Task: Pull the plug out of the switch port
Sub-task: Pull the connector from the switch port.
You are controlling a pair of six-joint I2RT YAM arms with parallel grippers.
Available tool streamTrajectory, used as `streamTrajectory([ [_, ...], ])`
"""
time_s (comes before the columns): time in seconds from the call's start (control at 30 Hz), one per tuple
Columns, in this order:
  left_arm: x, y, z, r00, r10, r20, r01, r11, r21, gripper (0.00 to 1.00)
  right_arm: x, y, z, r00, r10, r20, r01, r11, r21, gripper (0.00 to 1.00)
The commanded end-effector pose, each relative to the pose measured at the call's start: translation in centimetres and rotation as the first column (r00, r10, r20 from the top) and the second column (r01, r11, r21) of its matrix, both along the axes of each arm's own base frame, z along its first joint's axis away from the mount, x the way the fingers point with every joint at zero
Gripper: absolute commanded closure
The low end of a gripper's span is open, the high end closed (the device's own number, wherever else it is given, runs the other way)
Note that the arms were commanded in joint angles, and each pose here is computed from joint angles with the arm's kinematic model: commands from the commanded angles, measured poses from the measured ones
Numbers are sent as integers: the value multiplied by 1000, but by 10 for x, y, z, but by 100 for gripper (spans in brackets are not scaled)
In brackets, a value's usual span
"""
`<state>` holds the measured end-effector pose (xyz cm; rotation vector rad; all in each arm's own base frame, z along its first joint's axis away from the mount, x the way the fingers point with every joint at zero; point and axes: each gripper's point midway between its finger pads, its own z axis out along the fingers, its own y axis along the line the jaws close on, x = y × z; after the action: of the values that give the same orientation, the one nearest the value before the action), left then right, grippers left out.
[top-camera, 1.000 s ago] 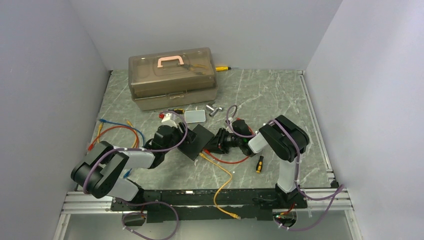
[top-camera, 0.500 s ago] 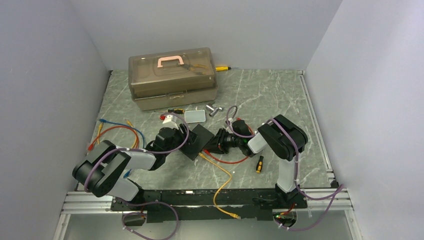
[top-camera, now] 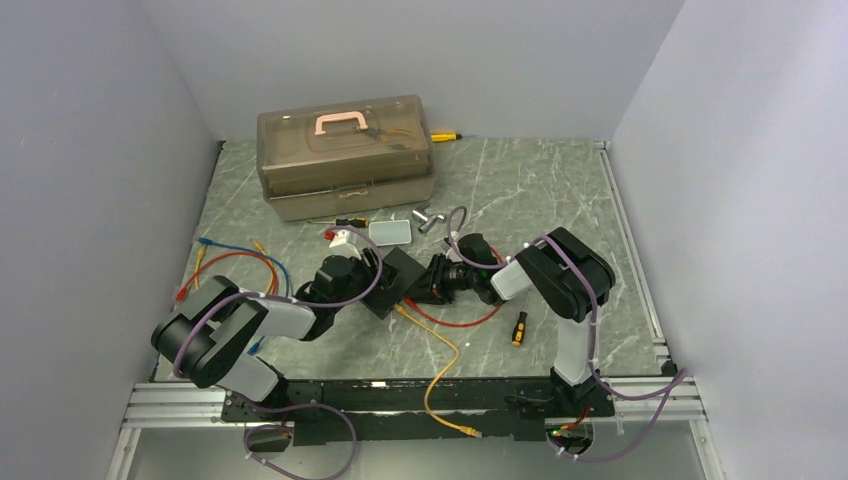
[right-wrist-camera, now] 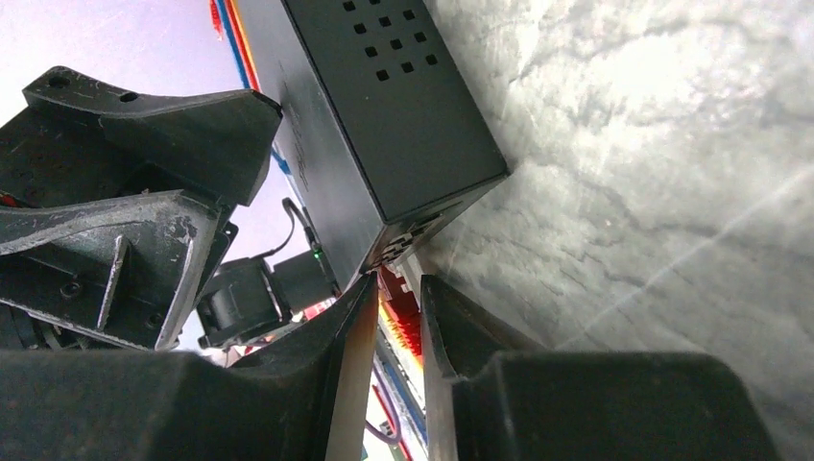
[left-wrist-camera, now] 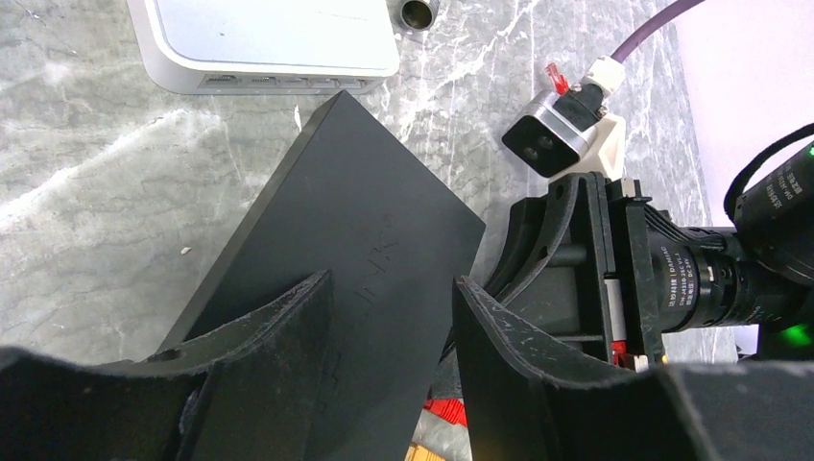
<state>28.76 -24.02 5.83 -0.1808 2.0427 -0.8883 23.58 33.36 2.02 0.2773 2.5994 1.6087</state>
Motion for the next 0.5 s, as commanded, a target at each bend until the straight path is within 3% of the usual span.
streamTrajectory([
  [0.0, -30, 18, -58, 984, 8, -180, 19, 989, 145, 44, 7, 2, -7, 1000, -4, 28, 6, 999, -44, 72],
  [0.13, -31, 17, -60, 983, 4, -185, 24, 989, 148, 44, 7, 2, -11, 1000, 6, 26, -5, 998, -61, 70],
  [0.47, -33, 15, -60, 983, -2, -181, 28, 989, 146, 44, 2, 1, -16, 999, 28, 27, -26, 997, -67, 100],
])
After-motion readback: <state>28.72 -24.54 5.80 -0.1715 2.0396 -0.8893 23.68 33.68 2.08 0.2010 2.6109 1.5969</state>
